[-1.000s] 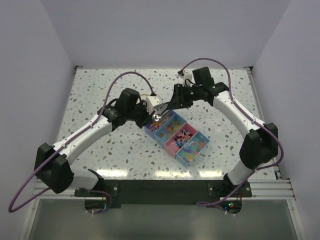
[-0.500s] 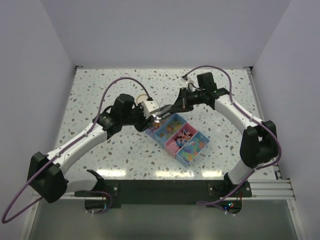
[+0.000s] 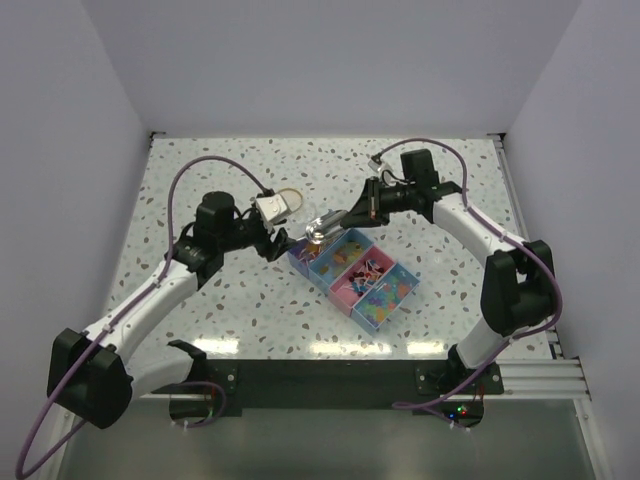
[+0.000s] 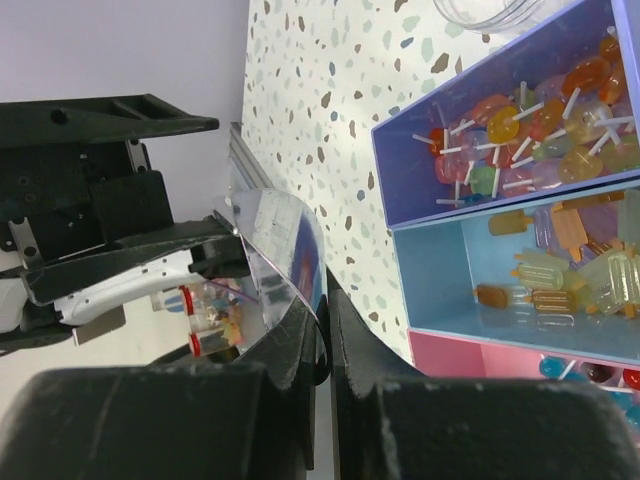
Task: Pack the candies
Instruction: Scoop the fake candies from the storage box.
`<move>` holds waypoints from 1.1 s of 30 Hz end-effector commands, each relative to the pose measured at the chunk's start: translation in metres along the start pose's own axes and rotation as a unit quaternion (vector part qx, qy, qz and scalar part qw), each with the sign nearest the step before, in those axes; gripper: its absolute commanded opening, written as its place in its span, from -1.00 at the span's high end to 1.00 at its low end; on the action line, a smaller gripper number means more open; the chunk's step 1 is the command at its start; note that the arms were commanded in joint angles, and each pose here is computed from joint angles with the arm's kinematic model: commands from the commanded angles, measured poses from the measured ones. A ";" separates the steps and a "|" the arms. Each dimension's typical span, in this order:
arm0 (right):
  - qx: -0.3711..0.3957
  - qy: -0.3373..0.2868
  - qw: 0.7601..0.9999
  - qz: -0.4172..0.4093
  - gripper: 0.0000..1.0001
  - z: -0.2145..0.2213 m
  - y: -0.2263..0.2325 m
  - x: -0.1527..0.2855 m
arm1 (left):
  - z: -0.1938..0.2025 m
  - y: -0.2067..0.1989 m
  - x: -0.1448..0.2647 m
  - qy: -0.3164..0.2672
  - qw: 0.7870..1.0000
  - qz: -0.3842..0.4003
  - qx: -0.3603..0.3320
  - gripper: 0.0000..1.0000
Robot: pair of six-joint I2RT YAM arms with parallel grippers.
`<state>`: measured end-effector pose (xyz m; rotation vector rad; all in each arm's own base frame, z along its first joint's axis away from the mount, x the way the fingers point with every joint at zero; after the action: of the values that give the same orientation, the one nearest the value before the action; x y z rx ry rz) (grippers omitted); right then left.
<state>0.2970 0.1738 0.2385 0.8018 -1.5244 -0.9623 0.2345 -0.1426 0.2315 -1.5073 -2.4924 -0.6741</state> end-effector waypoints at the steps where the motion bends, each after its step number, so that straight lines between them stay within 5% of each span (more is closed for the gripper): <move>1: 0.010 0.000 0.999 -0.033 1.00 0.000 0.011 0.005 | -0.014 0.006 -0.001 -0.070 0.997 0.013 -0.008 -0.31; 9: 0.006 -0.005 0.999 -0.043 1.00 -0.001 0.012 0.003 | -0.009 0.005 -0.008 -0.069 0.997 0.031 0.005 -0.28; 26: -0.014 -0.013 0.998 -0.061 1.00 0.002 0.008 0.000 | -0.003 0.005 -0.018 -0.073 0.996 0.042 0.021 0.46; 33: -0.019 -0.014 0.997 -0.067 1.00 0.003 0.007 0.000 | 0.005 0.000 -0.019 -0.064 0.996 0.049 0.028 0.29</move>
<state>0.2970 0.1779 0.2240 0.7750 -1.4667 -1.0830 0.2438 -0.1534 0.2198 -1.6498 -2.4720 -0.5096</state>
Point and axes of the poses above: each gripper's point midway between its finger pads, its own x axis back along the fingers, its own y axis along the line the jaws close on, z = x × y, the point moved 10 cm from there along x, back along the fingers, and after that the axes turned 13 degrees about -x, right-handed, at the moved point
